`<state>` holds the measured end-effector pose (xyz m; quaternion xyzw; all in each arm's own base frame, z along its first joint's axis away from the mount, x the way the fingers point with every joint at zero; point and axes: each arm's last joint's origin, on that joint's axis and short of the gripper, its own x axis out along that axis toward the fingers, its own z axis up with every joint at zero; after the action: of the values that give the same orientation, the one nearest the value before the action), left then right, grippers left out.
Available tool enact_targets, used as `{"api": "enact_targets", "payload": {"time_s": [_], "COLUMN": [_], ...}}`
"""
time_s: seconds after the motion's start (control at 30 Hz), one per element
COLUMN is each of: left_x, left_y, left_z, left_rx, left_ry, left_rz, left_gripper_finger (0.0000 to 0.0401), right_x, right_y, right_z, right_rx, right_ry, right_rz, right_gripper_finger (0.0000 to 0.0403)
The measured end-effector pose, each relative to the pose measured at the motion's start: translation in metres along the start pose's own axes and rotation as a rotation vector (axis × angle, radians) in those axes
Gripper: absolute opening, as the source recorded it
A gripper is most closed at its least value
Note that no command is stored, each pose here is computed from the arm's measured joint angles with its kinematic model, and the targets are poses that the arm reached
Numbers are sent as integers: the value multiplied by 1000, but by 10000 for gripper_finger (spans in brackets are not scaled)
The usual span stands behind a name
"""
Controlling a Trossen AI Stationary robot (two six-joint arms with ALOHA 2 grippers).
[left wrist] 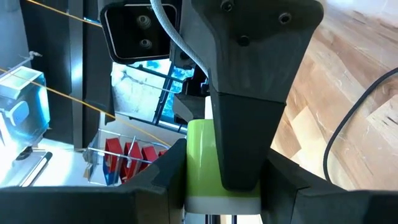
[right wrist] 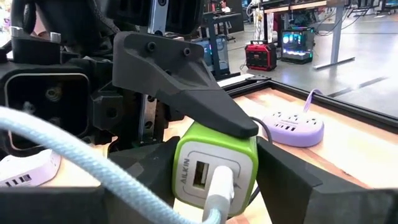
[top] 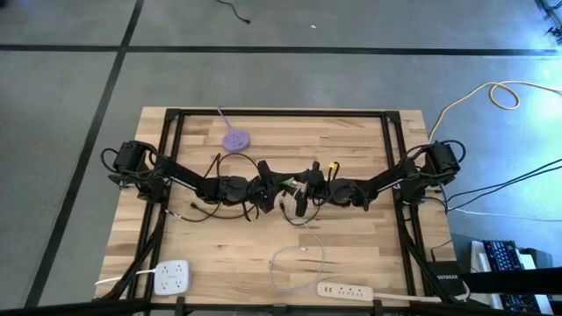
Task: Insert USB
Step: Insert the green charger adapter into the light brown outlet extension
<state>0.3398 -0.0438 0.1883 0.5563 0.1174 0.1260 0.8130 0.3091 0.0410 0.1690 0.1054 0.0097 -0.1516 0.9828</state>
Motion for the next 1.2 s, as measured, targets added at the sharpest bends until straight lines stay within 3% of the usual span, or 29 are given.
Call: {"api": "enact_targets", "payload": {"time_s": [0.13,0.27,0.5,0.9,1.2], "left_x": [0,0,0,0,0], "left_y": [0,1,0,0,-2], "left_z": [0,0,0,-1,-9], "left_rx": [-3,-2,-1,-102,-153], "left_ry": [-1,0,19,50,194], "left_rz": [2,6,-3,13,59], "left_gripper_finger": [123,123,126,285,314], "right_x": [2,3,3,4,-7], "right_y": [1,2,3,4,-10], "right_z": [2,4,4,6,-6], "right_rx": [7,21,21,-5,-52], "right_ry": [-5,-13,-10,-21,110], "right_rz": [-1,-6,1,9,-114], "right_gripper_finger": [170,131,129,129,129]}}
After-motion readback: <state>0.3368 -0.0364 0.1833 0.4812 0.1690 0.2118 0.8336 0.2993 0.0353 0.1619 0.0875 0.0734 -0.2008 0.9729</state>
